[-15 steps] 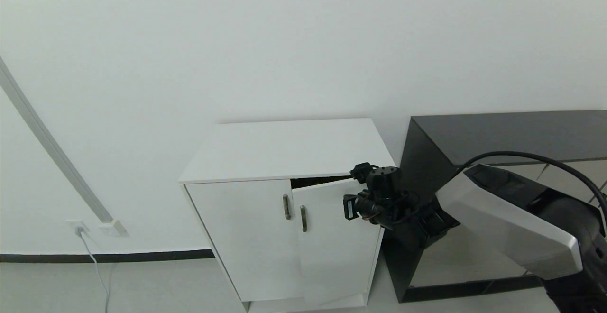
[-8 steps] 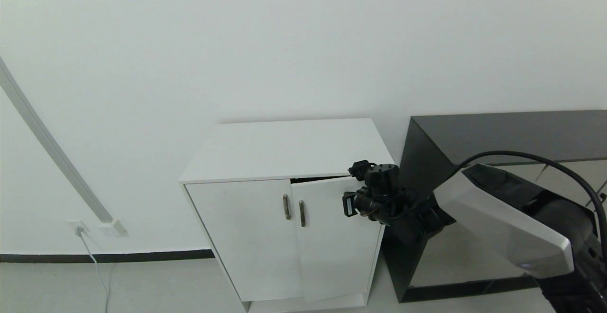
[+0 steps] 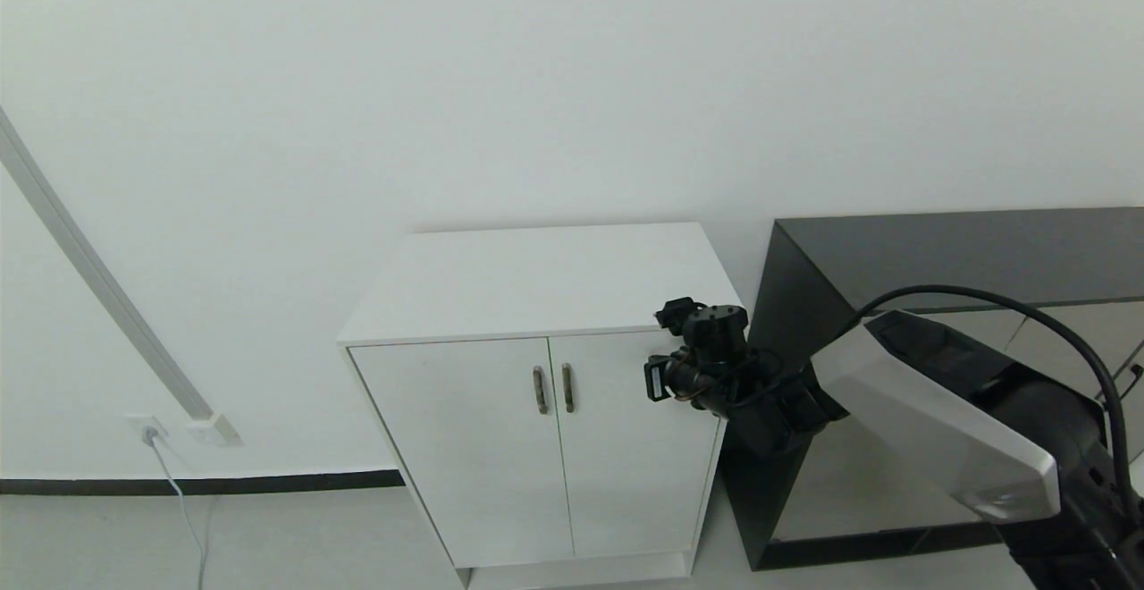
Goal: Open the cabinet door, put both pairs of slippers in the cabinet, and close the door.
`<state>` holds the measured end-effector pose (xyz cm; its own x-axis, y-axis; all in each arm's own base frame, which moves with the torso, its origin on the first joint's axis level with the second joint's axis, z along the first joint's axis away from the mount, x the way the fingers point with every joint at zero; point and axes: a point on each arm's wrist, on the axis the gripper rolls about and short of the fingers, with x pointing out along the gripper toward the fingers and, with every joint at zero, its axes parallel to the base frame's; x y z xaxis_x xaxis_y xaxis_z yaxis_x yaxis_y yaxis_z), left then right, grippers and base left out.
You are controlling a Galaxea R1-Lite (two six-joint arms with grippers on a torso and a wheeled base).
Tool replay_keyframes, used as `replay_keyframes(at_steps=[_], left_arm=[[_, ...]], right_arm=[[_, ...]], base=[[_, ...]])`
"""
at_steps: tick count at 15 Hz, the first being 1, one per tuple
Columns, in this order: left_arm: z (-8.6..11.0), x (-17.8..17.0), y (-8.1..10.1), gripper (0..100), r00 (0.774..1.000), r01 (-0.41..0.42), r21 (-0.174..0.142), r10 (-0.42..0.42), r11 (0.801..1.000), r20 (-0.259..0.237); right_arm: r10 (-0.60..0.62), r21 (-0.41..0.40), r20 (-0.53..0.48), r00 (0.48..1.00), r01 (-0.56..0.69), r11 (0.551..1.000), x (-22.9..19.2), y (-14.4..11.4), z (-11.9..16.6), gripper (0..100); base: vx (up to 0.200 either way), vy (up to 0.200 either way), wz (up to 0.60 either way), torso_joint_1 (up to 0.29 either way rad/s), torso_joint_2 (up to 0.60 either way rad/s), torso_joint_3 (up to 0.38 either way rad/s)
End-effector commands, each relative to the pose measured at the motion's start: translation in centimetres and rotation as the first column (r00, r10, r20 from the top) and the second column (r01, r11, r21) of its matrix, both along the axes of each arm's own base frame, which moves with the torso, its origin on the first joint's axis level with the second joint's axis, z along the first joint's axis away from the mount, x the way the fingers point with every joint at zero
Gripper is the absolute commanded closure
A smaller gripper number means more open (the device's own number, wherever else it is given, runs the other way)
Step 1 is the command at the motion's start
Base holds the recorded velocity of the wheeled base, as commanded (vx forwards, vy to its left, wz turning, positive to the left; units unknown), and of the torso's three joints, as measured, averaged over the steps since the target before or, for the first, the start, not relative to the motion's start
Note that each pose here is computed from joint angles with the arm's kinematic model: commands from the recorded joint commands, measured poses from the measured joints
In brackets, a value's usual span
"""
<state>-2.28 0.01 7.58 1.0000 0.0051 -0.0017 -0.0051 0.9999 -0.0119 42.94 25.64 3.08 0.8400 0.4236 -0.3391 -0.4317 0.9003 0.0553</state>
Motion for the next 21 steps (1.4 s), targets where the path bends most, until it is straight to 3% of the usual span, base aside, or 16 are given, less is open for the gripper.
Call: replay_keyframes(at_steps=[1, 6, 9, 15, 21], left_arm=[[0.0, 0.0, 0.0, 100, 1.0, -0.001, 0.0, 0.001, 1.0, 0.0], [0.0, 0.0, 0.0, 100, 1.0, -0.001, 0.0, 0.001, 1.0, 0.0], [0.0, 0.0, 0.0, 100, 1.0, -0.001, 0.0, 0.001, 1.0, 0.0], [0.0, 0.0, 0.0, 100, 1.0, 0.001, 0.001, -0.001, 1.0, 0.0], [0.0, 0.0, 0.0, 100, 1.0, 0.002, 0.003, -0.002, 1.0, 0.0]], right_arm=[[-0.002, -0.003, -0.004, 1.0, 0.002, 1.0, -0.1, 0.0, -0.2, 100], [-0.054, -0.024, -0.002, 0.999, 0.054, 0.998, -1.8, -1.1, -0.2, 100], [-0.061, -0.02, 0.008, 0.998, 0.062, 0.998, -3.8, -2.3, 1.3, 100], [-0.168, -0.043, 0.022, 0.986, 0.168, 0.985, -10.2, -7.9, 7.0, 100], [-0.247, -0.098, 0.0, 0.969, 0.246, 0.964, -18.0, -13.0, 8.7, 100]], base=[[0.0, 0.0, 0.0, 0.0, 0.0, 0.0], [0.0, 0.0, 0.0, 0.0, 0.0, 0.0], [0.0, 0.0, 0.0, 0.0, 0.0, 0.0], [0.0, 0.0, 0.0, 0.0, 0.0, 0.0], [0.0, 0.0, 0.0, 0.0, 0.0, 0.0]])
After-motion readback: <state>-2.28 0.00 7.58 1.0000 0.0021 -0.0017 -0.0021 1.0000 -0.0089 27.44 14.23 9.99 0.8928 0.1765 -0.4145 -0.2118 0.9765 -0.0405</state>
